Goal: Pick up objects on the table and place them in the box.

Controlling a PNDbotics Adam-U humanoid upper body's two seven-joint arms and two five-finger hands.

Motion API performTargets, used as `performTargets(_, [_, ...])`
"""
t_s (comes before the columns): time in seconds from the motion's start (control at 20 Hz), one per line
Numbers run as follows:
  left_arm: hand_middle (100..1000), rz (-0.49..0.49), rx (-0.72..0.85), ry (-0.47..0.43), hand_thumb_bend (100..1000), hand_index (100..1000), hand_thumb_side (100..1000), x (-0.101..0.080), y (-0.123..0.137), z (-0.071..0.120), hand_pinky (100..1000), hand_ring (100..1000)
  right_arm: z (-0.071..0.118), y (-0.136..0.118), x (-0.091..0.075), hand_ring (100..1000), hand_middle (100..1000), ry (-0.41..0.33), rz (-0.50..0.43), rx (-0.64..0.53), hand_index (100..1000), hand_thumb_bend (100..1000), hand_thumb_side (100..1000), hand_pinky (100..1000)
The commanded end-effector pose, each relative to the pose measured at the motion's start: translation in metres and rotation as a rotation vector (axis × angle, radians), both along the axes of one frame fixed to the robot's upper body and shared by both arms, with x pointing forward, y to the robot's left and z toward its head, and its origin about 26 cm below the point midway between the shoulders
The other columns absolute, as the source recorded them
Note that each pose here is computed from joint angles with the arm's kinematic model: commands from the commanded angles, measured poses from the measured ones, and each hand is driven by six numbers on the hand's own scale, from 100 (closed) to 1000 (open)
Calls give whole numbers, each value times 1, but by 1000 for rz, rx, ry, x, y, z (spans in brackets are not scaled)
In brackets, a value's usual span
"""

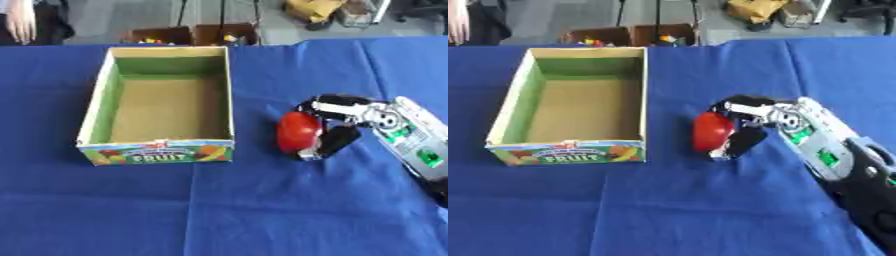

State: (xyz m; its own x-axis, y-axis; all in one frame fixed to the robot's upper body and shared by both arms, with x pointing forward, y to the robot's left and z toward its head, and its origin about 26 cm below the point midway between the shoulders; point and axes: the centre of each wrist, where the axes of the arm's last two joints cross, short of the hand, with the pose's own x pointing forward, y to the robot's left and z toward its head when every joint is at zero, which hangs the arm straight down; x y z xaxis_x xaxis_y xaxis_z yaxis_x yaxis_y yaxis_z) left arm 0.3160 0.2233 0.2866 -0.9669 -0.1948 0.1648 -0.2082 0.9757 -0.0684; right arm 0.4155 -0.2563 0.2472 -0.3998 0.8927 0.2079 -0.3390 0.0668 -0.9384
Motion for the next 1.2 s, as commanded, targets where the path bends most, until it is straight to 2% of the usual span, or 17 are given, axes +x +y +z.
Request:
performTargets(0.05, [701,-4,4,-24,100,774,1000,-3,-1,6,735,850,-1,-3,2,584,620,-21,-21,-18,758,439,361,491])
performTargets(0.2, [700,-3,4,-22,100,773,1000,-3,-1,6,735,850,-1,-5,3,584,596,-42,-30,0,740,381,368,481])
performTargets(0.7, [697,0,4,-19,100,771,1000,-3,0,6,730,848,8,-7,2,593,584,-95,-31,37,738,298,377,480])
performTargets(0.9, [696,1,5,-17,100,770,1000,-3,0,6,730,848,17,-5,-1,591,583,-128,-16,44,739,257,413,484])
performTargets(0.95, [696,1,6,-17,100,770,1000,-3,0,6,730,847,20,-5,-1,591,583,-138,-11,48,738,261,393,486])
performTargets(1.0, [696,1,6,-17,100,770,1000,-3,0,6,730,847,22,-4,-2,590,582,-145,-6,52,738,243,419,486])
performTargets(1.2, [696,1,8,-16,100,770,1000,-3,0,6,730,847,34,-3,-7,585,573,-176,4,71,733,227,405,488])
